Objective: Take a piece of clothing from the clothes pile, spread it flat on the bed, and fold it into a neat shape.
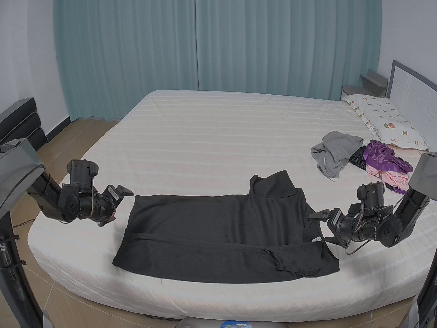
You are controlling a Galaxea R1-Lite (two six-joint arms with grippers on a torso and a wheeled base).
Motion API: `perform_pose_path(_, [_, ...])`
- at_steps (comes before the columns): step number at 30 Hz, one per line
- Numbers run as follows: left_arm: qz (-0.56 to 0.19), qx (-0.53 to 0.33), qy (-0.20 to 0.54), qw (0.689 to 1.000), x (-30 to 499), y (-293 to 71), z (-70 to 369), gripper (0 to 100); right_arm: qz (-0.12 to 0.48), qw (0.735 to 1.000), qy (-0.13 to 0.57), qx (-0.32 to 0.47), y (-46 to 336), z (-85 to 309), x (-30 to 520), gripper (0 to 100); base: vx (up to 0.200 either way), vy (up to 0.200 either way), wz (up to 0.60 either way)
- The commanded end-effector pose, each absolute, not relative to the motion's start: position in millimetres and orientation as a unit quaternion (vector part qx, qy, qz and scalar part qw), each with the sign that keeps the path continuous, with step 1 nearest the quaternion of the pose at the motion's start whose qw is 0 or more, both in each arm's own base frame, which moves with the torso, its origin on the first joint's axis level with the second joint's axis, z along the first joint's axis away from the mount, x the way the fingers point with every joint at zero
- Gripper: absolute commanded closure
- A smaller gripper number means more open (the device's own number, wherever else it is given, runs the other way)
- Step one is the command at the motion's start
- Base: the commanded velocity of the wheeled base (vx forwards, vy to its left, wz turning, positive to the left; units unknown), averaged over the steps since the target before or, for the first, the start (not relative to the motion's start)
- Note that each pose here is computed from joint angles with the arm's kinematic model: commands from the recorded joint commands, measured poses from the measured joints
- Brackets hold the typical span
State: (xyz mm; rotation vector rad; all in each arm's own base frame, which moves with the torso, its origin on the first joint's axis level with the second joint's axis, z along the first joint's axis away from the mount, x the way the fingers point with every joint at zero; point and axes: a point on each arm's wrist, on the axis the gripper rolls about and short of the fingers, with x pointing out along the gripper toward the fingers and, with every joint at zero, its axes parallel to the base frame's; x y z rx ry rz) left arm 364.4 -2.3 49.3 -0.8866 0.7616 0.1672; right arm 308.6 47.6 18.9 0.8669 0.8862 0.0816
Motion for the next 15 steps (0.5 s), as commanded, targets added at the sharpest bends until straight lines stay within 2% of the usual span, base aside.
perform_pose_path(1, [0.065,-0.417,0.334,0.843,409,-1,40,0,0.04,0.816,0.414,0.402,50,18,312,0,0.0,0.0,0.0])
perform_pose_path(8, [0.041,-0.379,0.314,0.869,459,2,11,0,0.04,0.815,0.419,0.399,52,17,311,0,0.0,0.0,0.0])
perform_pose_path(15, [0.022,-0.37,0.308,0.876,491,-9,-8,0,0.035,0.814,0.42,0.4,49,15,311,0,0.0,0.0,0.0])
